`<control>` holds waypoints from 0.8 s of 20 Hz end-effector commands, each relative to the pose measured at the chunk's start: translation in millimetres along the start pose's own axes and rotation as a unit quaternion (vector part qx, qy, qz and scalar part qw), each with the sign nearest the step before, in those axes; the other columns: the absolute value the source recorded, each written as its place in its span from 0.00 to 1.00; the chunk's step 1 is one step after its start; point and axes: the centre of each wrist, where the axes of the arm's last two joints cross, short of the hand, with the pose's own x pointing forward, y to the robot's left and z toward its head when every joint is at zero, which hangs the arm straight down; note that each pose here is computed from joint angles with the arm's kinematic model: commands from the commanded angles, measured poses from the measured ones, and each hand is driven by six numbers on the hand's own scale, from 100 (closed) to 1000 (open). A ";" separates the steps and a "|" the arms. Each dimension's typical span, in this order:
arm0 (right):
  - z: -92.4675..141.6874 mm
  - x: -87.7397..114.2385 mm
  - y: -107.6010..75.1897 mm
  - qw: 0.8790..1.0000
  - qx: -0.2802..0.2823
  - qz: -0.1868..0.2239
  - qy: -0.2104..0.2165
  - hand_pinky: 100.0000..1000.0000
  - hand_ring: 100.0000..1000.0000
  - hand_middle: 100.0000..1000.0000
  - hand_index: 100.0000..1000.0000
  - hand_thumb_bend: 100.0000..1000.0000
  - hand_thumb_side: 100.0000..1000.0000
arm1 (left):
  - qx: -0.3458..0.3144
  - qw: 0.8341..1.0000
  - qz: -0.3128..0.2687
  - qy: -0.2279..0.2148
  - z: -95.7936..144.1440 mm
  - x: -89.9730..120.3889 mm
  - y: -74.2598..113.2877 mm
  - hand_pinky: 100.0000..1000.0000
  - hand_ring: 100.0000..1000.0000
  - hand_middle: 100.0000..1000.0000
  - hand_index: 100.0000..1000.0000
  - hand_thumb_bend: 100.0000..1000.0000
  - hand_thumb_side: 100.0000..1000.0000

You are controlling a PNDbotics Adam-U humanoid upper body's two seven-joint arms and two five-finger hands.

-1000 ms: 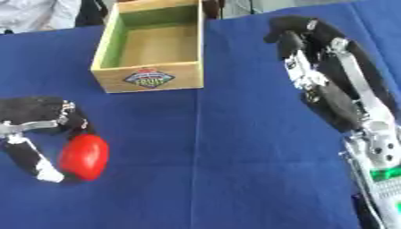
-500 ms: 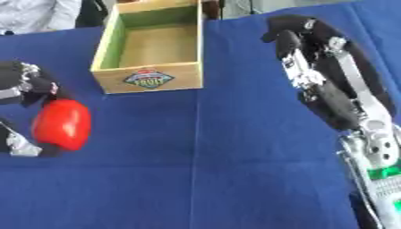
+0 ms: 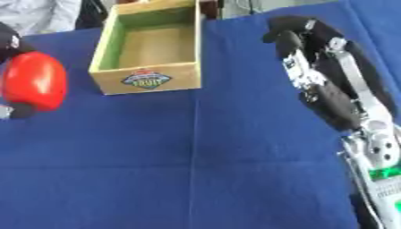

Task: Pick up objects on the table and place them in the box.

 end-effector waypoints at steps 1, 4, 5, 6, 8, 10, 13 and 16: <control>-3.4 7.9 -3.7 1.000 0.009 0.007 -0.016 0.94 0.86 0.61 0.79 0.00 0.70 | 0.025 0.999 -0.011 0.020 4.1 -15.8 20.0 0.00 0.10 0.25 0.48 0.34 0.56; -3.3 7.9 -3.7 1.000 0.012 0.008 -0.016 0.95 0.86 0.61 0.79 0.00 0.69 | 0.053 0.998 -0.004 0.031 -1.0 -30.3 24.1 0.00 0.10 0.25 0.47 0.34 0.56; -3.4 8.0 -3.7 1.000 0.014 0.008 -0.016 0.95 0.86 0.61 0.79 0.00 0.69 | 0.063 0.997 -0.002 0.036 -3.0 -35.1 25.3 0.00 0.10 0.25 0.47 0.35 0.55; -3.7 8.2 -3.5 1.000 0.015 0.007 -0.017 0.95 0.86 0.61 0.79 0.00 0.69 | 0.073 0.996 0.000 0.041 -5.0 -40.0 25.6 0.00 0.10 0.25 0.47 0.35 0.55; -4.8 9.0 -3.4 1.000 0.017 0.007 -0.021 0.94 0.86 0.61 0.79 0.00 0.69 | 0.092 0.994 0.003 0.054 -9.8 -50.1 25.3 0.00 0.10 0.25 0.47 0.36 0.55; -6.3 10.1 -3.3 0.999 0.018 0.006 -0.026 0.94 0.86 0.61 0.79 0.00 0.69 | 0.107 0.992 0.006 0.065 -13.6 -59.3 23.6 0.00 0.10 0.25 0.47 0.36 0.55; -10.4 13.1 -2.1 0.999 0.021 0.002 -0.039 0.94 0.86 0.61 0.79 0.00 0.69 | 0.136 0.987 0.011 0.084 -17.5 -71.8 20.4 0.00 0.09 0.24 0.47 0.37 0.54; -16.6 18.0 -0.4 0.998 0.028 -0.002 -0.058 0.94 0.86 0.62 0.79 0.00 0.71 | 0.163 0.982 0.017 0.098 -16.5 -82.0 15.3 0.00 0.10 0.24 0.46 0.41 0.54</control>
